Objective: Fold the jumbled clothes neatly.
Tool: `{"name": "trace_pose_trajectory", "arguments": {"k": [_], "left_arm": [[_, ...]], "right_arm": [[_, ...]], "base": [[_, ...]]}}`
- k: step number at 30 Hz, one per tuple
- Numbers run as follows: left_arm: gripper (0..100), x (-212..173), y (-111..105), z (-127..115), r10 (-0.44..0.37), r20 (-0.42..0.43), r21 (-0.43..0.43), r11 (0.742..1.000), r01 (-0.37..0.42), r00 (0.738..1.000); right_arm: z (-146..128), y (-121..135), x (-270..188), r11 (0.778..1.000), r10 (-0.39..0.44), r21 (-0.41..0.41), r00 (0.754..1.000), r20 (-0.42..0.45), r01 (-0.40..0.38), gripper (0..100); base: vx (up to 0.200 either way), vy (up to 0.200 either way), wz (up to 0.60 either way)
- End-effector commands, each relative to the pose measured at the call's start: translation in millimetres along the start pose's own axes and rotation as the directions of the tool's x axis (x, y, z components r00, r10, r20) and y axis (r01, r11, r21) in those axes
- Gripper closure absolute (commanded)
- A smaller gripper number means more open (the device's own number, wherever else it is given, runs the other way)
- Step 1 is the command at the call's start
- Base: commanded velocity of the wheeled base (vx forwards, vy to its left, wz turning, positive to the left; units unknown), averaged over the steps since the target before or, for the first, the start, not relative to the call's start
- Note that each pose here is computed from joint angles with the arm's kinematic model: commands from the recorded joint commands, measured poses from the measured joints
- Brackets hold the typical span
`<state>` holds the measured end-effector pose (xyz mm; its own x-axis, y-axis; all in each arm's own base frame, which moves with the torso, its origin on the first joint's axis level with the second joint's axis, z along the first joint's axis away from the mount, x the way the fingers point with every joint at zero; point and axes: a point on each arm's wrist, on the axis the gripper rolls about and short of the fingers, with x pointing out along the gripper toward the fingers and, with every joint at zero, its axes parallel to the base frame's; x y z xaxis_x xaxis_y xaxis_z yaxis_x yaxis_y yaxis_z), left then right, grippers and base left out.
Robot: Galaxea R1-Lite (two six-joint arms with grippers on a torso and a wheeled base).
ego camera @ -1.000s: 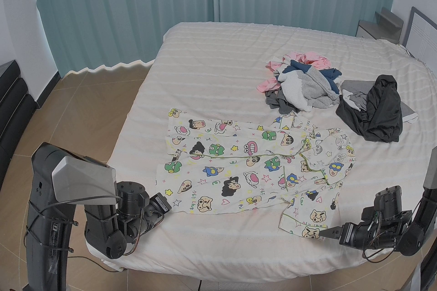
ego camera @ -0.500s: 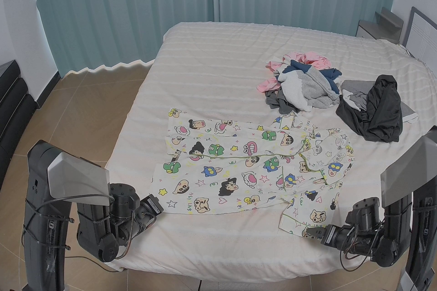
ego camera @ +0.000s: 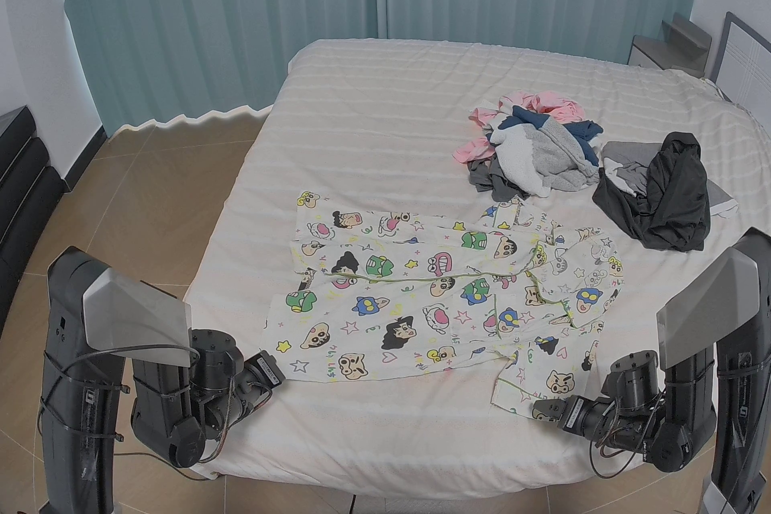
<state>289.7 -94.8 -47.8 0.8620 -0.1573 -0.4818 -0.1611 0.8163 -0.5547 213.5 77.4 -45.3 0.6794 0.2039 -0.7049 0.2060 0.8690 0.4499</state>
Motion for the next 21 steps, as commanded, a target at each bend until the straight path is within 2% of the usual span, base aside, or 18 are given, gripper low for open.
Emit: {"name": "trace_pose_trajectory", "arguments": {"k": [1, 6, 9, 13, 14, 21], "left_arm": [[100, -0.3, -1.8, 1.5, -0.014, 0.014, -0.002, 1.0, 0.014, 1.0], [100, -0.1, -1.2, 1.5, -0.012, 0.013, -0.003, 1.0, 0.012, 1.0], [100, -0.1, -1.2, 1.5, -0.012, 0.013, -0.003, 1.0, 0.012, 1.0], [100, -0.1, -1.2, 1.5, -0.012, 0.013, -0.003, 1.0, 0.012, 1.0], [100, -0.1, -1.2, 1.5, -0.012, 0.013, -0.003, 1.0, 0.012, 1.0], [100, -1.2, -0.7, 0.5, -0.007, 0.009, 0.0, 1.0, 0.007, 1.0]], "right_arm": [[4.7, 4.1, 2.8, 1.0, 0.02, 0.002, 0.999, 0.026, -0.02, 0], [9.6, 7.7, 9.0, 0.999, 0.036, 0.005, 0.998, 0.053, -0.036, 0], [12.7, 9.0, 14.8, 1.0, 0.017, 0.004, 0.996, 0.092, -0.017, 0], [9.2, 6.5, 20.4, 1.0, -0.001, 0.006, 0.997, 0.082, 0.001, 0], [8.7, 6.0, 20.8, 1.0, -0.004, 0.006, 0.997, 0.08, 0.004, 100], [7.9, 4.5, 17.0, 1.0, -0.026, 0.004, 0.996, 0.088, 0.026, 100]], "base": [[0.0, 0.0, 0.0], [0.0, 0.0, 0.0], [0.0, 0.0, 0.0], [0.0, 0.0, 0.0], [0.0, 0.0, 0.0], [0.0, 0.0, 0.0]]}}
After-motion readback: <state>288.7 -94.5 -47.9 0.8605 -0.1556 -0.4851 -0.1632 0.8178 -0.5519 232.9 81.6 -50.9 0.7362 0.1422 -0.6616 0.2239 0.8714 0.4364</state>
